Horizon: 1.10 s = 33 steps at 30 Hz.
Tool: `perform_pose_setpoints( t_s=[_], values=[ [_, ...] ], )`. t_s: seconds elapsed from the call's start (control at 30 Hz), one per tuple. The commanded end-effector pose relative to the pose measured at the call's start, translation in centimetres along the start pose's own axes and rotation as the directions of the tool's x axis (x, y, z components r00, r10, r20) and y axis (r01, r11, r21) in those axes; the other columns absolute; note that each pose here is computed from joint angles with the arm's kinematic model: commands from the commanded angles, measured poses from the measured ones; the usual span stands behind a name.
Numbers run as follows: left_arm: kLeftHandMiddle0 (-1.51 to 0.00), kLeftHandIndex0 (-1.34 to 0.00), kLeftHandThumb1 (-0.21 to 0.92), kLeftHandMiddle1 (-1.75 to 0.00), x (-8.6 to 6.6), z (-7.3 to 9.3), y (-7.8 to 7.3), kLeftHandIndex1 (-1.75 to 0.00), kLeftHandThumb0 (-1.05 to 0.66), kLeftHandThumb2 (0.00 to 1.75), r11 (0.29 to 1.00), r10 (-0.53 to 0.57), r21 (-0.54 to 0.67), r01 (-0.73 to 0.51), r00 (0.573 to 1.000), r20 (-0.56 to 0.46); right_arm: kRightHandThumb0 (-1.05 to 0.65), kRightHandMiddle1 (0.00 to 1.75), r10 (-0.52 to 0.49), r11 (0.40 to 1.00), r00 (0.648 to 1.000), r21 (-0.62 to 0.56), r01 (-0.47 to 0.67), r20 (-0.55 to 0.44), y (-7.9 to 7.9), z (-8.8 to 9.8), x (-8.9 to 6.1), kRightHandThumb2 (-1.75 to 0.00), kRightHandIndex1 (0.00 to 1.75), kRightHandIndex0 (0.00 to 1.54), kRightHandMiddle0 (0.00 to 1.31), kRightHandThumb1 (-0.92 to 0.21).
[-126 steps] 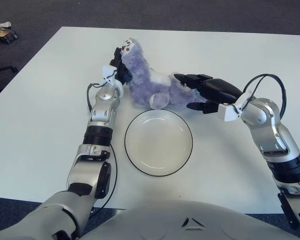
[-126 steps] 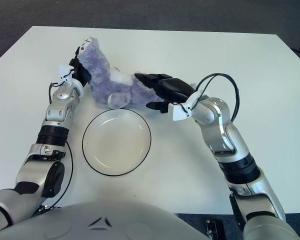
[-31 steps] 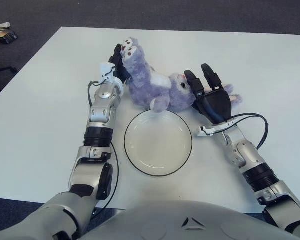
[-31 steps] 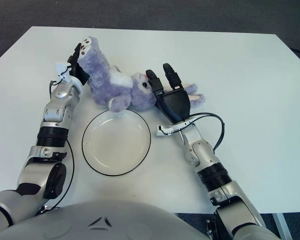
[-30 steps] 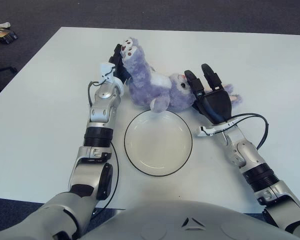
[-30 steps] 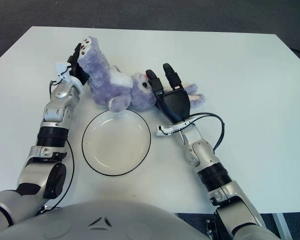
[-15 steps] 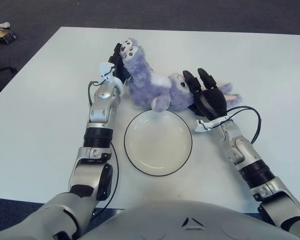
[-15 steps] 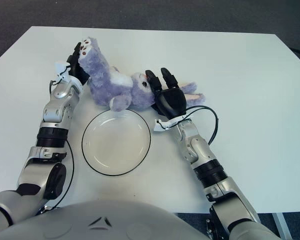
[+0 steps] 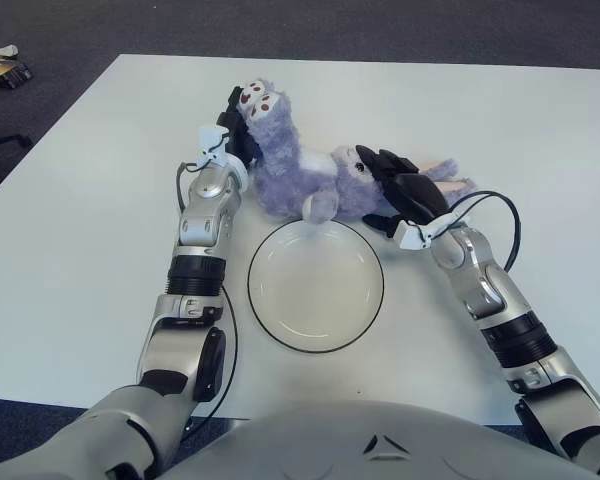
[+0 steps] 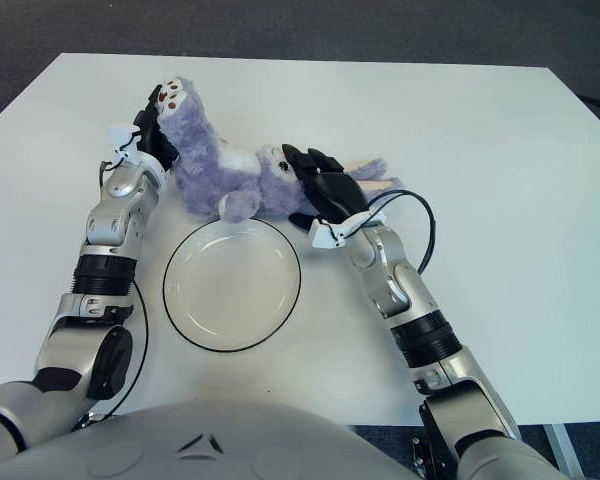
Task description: Put the doll into the plate.
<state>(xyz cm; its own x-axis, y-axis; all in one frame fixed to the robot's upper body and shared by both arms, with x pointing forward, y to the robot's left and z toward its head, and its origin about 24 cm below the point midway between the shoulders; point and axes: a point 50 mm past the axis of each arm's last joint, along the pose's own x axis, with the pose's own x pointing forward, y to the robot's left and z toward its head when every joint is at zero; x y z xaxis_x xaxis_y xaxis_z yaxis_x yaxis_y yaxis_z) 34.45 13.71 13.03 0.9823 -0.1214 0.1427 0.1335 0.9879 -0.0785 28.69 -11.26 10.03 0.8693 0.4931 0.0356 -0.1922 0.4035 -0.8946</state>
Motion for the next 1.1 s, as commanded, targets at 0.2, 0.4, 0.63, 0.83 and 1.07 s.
perform_pose_setpoints(
  t_s=[0.2,0.4,0.63,0.83,1.07],
  values=[
    [-0.27,-0.18,0.92,-1.49,-0.2,-0.2,-0.1,-1.75,-0.35,0.52,1.0,-0.002,-0.005,0.002,1.0,-0.003,-0.87,0.21,0.078,0.996,0.995,0.028,-0.08,0.062,-0.2,0.6,1.1,-0.56,0.01,0.05,0.0,-0.67],
    [-0.24,-0.19,0.92,-1.47,-0.2,-0.2,-0.1,-1.75,-0.35,0.52,1.0,0.0,-0.01,0.0,1.0,-0.005,-0.92,0.42,0.111,0.992,0.989,0.051,-0.116,0.096,0.0,0.6,1.6,-0.51,0.02,0.05,0.0,-0.71],
    [-0.25,-0.19,0.92,-1.48,-0.2,-0.3,-0.2,-1.75,-0.35,0.52,1.0,0.0,-0.01,0.0,1.0,-0.009,-0.86,0.68,0.099,0.992,0.99,0.07,-0.106,0.105,0.2,0.5,2.2,-0.5,0.11,0.18,0.0,-0.67],
    [-0.26,-0.19,0.92,-1.51,-0.2,-0.4,-0.2,-1.75,-0.35,0.52,1.0,0.001,-0.012,-0.001,1.0,-0.019,-0.63,1.04,0.081,0.99,0.992,0.108,-0.091,0.095,0.4,0.6,3.0,-0.84,0.93,0.03,0.0,-0.42],
    [-0.27,-0.18,0.92,-1.54,-0.2,-0.6,-0.3,-1.75,-0.35,0.52,1.0,0.002,-0.013,-0.003,0.999,-0.033,-0.32,1.57,0.019,0.99,0.997,0.137,-0.029,0.073,1.0,0.4,4.4,-1.16,1.47,0.19,0.03,-0.2]
  ],
)
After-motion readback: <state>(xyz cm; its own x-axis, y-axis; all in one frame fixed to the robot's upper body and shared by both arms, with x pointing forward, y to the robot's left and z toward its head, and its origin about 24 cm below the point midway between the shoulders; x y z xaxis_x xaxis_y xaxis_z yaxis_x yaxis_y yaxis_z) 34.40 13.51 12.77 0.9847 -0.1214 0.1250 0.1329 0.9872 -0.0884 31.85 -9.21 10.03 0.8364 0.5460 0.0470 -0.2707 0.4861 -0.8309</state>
